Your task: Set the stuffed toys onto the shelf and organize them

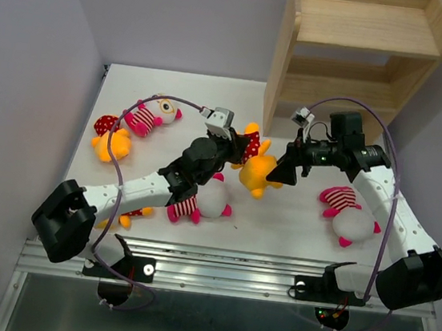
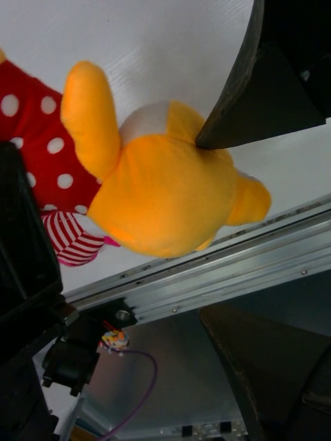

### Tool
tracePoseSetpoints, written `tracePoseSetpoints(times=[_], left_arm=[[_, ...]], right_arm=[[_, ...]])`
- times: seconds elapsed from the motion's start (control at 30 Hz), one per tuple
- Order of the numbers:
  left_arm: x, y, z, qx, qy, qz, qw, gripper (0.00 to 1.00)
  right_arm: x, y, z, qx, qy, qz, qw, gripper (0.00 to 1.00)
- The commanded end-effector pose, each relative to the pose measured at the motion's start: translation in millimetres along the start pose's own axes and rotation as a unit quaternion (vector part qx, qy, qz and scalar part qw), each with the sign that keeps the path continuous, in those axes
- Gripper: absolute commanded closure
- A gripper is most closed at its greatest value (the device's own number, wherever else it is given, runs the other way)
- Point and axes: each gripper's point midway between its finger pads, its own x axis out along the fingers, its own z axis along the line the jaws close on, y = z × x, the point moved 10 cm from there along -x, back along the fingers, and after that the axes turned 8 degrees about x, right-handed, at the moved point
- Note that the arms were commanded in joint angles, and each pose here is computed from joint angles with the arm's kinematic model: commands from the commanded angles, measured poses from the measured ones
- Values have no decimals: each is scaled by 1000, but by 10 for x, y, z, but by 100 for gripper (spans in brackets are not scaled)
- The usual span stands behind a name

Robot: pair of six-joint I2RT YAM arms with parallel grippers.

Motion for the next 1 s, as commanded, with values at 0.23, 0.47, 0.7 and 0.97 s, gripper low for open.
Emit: tracePoseSetpoints(times=[0.23,0.47,0.7,0.97], left_arm=[[-319,-381,-129,-81,-22,-89,992,100],[-478,-379,-131,-106,-9,-92,990,100],[-497,-403,-163,-113,3,-90,989,100],[-746,-465,-186,-160,51,-90,982,48]], right_arm=[[344,-172,-27,10,19,-24,999,0],[411,-135,-75,-6,11,-13,1000,0],[591,-104,83,-66,-104,6,992,56],[429,-208,45,-263,-49,12,963,99]])
